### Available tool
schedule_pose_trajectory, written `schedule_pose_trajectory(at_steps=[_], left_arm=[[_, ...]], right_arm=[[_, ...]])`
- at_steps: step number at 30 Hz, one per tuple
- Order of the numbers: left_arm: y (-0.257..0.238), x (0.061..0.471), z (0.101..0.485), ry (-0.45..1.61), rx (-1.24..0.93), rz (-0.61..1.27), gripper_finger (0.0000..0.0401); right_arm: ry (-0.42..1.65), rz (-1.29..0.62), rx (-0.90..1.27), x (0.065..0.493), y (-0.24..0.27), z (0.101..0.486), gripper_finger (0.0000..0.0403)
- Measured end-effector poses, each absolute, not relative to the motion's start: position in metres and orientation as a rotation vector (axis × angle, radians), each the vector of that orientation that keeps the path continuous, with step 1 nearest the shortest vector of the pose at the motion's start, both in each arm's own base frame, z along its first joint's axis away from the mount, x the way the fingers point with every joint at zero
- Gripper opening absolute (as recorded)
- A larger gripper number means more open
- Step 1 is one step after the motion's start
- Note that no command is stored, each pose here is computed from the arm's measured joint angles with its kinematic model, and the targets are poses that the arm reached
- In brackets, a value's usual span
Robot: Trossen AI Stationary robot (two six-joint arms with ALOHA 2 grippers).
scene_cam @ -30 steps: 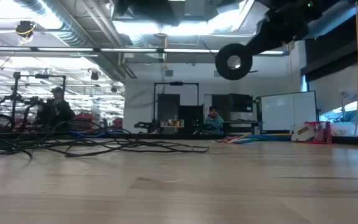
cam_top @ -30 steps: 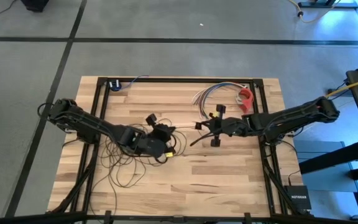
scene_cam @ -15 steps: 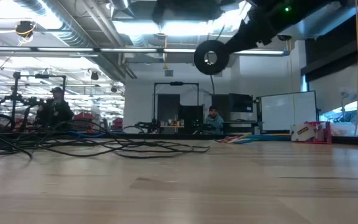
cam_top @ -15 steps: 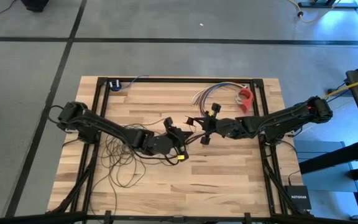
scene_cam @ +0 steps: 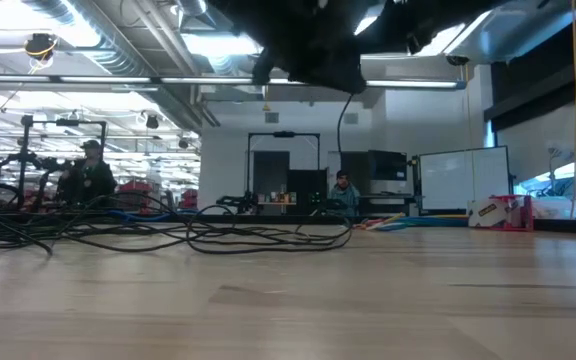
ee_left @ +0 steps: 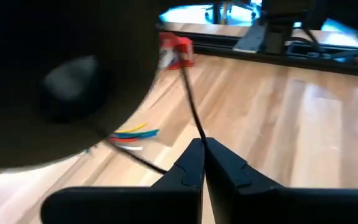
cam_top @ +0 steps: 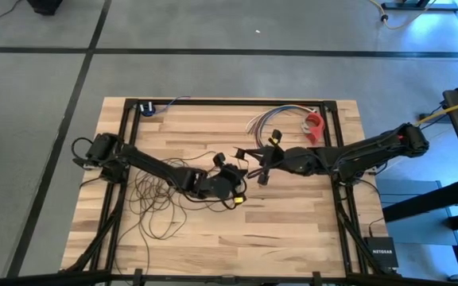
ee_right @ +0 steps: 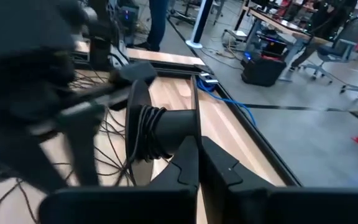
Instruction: Coiling cords
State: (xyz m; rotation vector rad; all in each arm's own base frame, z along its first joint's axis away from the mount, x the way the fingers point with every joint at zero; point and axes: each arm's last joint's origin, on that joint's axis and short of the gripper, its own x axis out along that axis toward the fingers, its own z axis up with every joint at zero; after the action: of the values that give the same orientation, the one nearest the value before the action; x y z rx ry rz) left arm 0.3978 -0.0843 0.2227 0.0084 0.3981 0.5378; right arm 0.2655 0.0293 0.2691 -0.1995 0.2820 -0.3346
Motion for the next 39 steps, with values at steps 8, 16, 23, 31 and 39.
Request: schedule_pose_trajectory(at_steps=[8, 16, 23, 31, 39], left_arm=[[-0.076, 0.397, 0.22, 0.427, 0.037, 0.594, 0.0], [-0.07, 0.391, 0.211, 0.522, 0.078, 0.641, 0.0], [-0.072, 0.382, 0.22, 0.565, 0.149, 0.637, 0.0], [-0.082, 0.374, 0.231, 0.578, 0.248, 0.577, 0.0], [-0.083, 0.37, 0.23, 0.648, 0.377, 0.567, 0.0]], right_arm=[[0.287, -0.277, -0.161, 0.254, 0.029, 0.292, 0.0001], [0.405, -0.22, -0.167, 0.249, 0.03, 0.292, 0.0001], [0.466, -0.167, -0.178, 0.246, 0.031, 0.291, 0.0001], [0.467, -0.16, -0.197, 0.246, 0.031, 0.292, 0.0001], [0.447, -0.105, -0.187, 0.247, 0.032, 0.298, 0.0001]])
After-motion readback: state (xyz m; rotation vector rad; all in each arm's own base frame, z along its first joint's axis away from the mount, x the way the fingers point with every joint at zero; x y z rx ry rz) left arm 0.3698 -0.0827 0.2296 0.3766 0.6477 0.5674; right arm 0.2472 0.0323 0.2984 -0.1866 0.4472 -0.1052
